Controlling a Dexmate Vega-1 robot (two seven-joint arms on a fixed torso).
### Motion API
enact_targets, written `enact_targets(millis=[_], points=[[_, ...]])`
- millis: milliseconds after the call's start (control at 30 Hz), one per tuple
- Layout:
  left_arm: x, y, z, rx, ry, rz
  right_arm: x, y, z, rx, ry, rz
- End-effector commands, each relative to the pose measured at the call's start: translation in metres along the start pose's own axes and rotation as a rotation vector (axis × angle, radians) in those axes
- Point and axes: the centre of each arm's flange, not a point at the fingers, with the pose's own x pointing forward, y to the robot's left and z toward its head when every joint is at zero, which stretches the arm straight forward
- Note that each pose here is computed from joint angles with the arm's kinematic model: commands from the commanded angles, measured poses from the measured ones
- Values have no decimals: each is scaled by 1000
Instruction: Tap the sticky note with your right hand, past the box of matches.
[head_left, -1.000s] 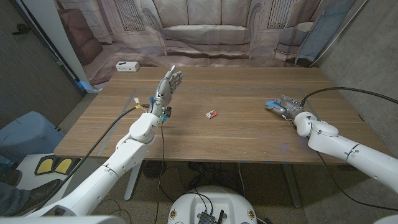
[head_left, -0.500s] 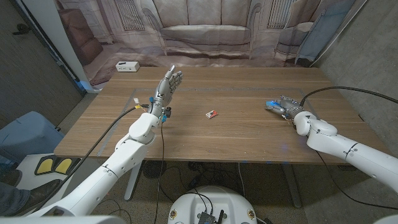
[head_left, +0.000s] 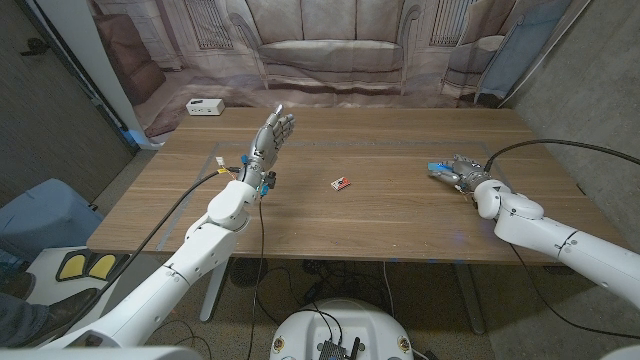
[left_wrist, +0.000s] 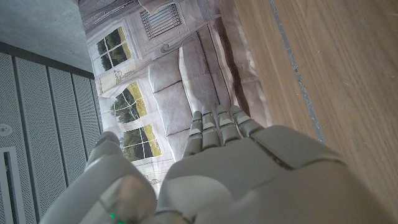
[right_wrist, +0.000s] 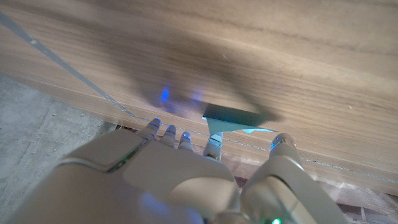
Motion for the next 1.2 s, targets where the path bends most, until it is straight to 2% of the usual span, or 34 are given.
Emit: enact_targets(millis=[33, 767, 1200], points=[[0, -2, 0, 0, 0, 2, 0, -2, -8, 7, 30, -4], [-4, -3, -1, -2, 0, 8, 2, 1, -18, -5, 76, 23], [-7, -3, -2, -5, 2, 12, 0, -5, -21, -10, 95, 7]])
